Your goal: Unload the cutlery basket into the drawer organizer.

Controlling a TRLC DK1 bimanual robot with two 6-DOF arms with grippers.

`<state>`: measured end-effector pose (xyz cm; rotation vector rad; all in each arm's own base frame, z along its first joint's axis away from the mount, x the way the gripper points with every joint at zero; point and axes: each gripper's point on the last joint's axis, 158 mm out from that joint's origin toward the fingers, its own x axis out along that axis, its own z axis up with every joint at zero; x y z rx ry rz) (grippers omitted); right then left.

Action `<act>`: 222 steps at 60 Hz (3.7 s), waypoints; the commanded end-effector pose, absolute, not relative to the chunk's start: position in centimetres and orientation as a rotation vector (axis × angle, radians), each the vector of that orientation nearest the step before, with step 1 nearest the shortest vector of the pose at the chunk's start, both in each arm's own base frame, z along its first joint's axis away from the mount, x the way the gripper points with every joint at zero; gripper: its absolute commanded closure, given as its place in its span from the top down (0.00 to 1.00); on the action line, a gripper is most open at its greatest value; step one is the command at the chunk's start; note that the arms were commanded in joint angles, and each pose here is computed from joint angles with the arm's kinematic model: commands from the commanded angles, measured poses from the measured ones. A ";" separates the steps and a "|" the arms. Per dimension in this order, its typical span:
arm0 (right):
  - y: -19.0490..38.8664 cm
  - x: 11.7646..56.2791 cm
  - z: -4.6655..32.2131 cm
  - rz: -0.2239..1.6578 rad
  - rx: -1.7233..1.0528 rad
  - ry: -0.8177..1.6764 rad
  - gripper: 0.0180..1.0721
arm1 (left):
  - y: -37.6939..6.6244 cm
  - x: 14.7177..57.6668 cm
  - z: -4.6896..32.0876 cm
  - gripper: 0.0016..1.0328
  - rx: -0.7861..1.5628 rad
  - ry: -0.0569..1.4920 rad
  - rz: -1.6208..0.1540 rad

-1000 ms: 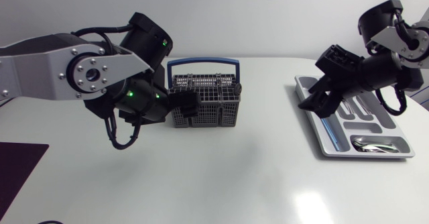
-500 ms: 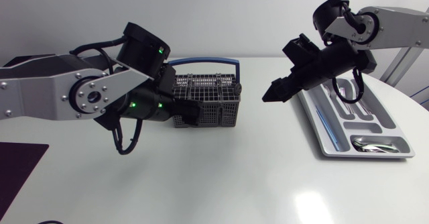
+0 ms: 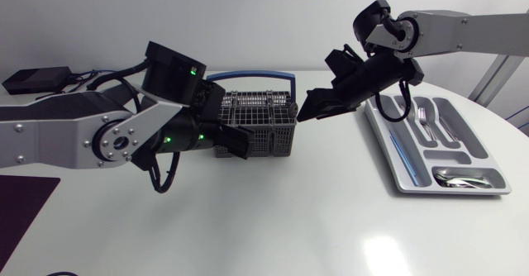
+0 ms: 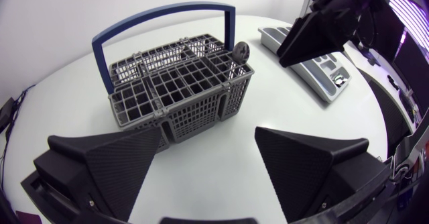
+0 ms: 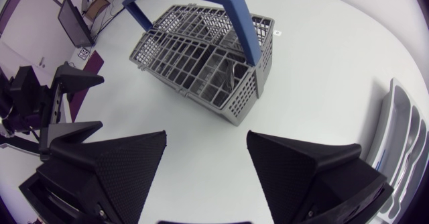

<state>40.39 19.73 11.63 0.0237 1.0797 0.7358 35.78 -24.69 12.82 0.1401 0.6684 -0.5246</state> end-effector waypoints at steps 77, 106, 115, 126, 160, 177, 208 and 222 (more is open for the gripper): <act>22.7 46.5 8.9 0.680 0.061 0.915 0.06 | -25.4 39.3 10.0 0.95 0.148 0.586 -0.549; 22.5 45.5 10.5 0.687 0.063 0.894 0.06 | -26.2 38.2 9.4 0.95 0.154 0.600 -0.572; 22.6 45.3 11.5 0.693 0.066 0.880 0.06 | -26.2 38.1 9.3 0.95 0.155 0.602 -0.573; 22.6 44.8 13.2 0.703 0.073 0.858 0.06 | -26.0 37.9 9.5 0.95 0.155 0.600 -0.572; 22.1 42.6 19.3 0.727 0.108 0.775 0.06 | -25.7 36.5 9.9 0.95 0.162 0.600 -0.582; 20.6 40.9 21.7 0.724 0.129 0.733 0.06 | -25.3 35.7 10.3 0.95 0.168 0.613 -0.582; 8.2 37.1 17.0 0.433 -0.056 0.861 0.06 | -23.5 33.5 10.8 0.95 0.177 0.707 -0.563; -0.5 35.4 14.1 0.207 -0.208 0.919 0.06 | -22.6 32.4 10.2 0.95 0.198 0.754 -0.557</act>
